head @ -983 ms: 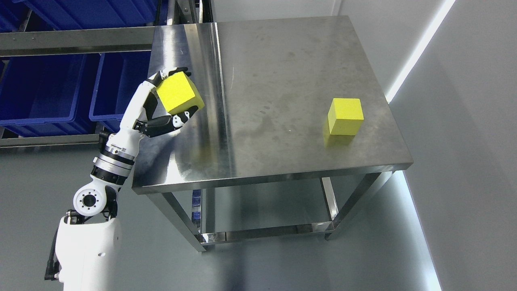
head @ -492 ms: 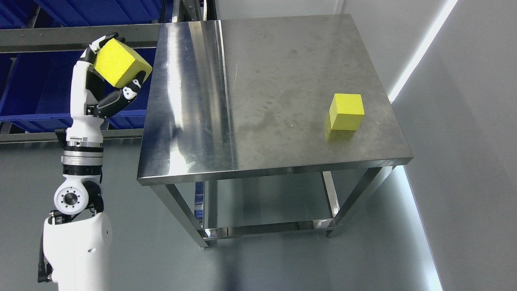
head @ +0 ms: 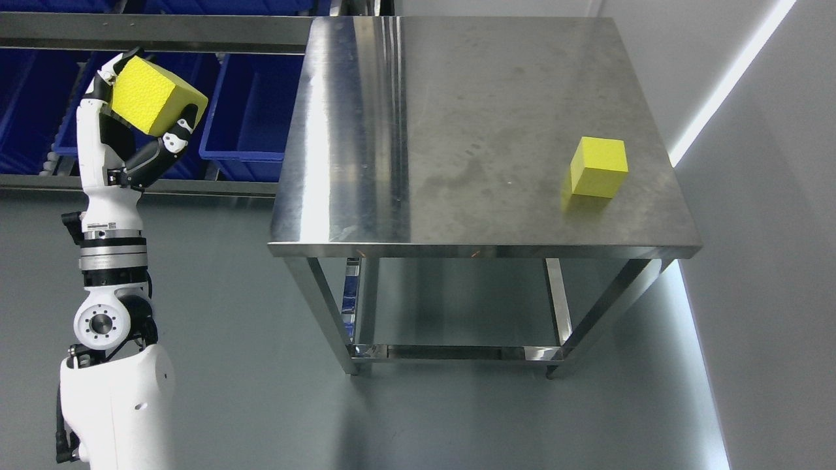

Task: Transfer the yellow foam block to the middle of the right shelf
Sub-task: 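Hold the cube raised in the left hand while turning toward the blue-bin shelf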

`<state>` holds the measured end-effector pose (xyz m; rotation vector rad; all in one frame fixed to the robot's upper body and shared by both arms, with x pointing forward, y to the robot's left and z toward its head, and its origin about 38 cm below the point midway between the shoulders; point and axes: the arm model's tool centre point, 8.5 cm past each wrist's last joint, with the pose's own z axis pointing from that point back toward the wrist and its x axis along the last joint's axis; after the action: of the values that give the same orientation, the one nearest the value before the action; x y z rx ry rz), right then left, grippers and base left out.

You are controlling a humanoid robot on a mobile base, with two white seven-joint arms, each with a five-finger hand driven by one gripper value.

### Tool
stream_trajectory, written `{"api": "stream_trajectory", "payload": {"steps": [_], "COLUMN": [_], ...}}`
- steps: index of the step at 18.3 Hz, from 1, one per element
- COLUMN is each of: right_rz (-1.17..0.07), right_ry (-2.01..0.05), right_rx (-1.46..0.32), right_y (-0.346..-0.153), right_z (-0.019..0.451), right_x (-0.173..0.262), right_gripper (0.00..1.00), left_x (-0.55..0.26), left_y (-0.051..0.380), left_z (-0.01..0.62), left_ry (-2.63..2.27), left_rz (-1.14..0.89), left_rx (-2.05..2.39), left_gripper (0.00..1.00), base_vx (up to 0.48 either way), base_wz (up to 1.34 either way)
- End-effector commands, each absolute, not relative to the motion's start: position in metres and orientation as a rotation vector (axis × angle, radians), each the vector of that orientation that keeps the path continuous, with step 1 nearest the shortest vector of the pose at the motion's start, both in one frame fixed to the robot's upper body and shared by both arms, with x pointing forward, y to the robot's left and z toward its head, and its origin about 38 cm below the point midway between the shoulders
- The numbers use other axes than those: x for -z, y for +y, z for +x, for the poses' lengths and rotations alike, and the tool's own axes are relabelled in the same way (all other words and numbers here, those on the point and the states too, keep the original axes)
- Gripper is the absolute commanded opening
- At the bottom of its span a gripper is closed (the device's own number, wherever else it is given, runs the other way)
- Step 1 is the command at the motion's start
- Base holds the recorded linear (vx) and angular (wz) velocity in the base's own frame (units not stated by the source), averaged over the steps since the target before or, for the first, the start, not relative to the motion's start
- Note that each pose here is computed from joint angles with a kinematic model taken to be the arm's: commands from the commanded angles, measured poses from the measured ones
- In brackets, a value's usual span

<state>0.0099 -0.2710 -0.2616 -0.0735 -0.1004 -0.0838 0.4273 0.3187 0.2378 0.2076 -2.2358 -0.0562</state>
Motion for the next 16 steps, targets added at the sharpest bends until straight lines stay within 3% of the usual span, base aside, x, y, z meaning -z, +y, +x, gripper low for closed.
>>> {"api": "stream_trajectory", "payload": {"steps": [1,7,16], "right_rz": [-0.091,-0.091,-0.091], "right_ry": [-0.122,-0.121,-0.122], "right_rx": [0.083,0.083,0.082], "right_y": [-0.2827,-0.2827,-0.2827], "right_z": [0.0181,0.0171,0.0181], "right_x": [0.2605,0.2605,0.2605], "right_gripper": [1.00,1.00,1.00], "left_x": [-0.2394,-0.2391,-0.2355], "left_y": [0.3337,0.3340,0.3301], "left_z": [0.4174,0.4164,0.4180], "left_ry": [-2.246,-2.245,-2.226], "left_rz": [0.236,0.236,0.221], "left_rx": [0.017,0.020,0.030], "left_gripper": [0.44,0.44,0.44], "base_vx": [-0.089,-0.054,0.029], "base_wz": [0.36,0.64,1.01]}}
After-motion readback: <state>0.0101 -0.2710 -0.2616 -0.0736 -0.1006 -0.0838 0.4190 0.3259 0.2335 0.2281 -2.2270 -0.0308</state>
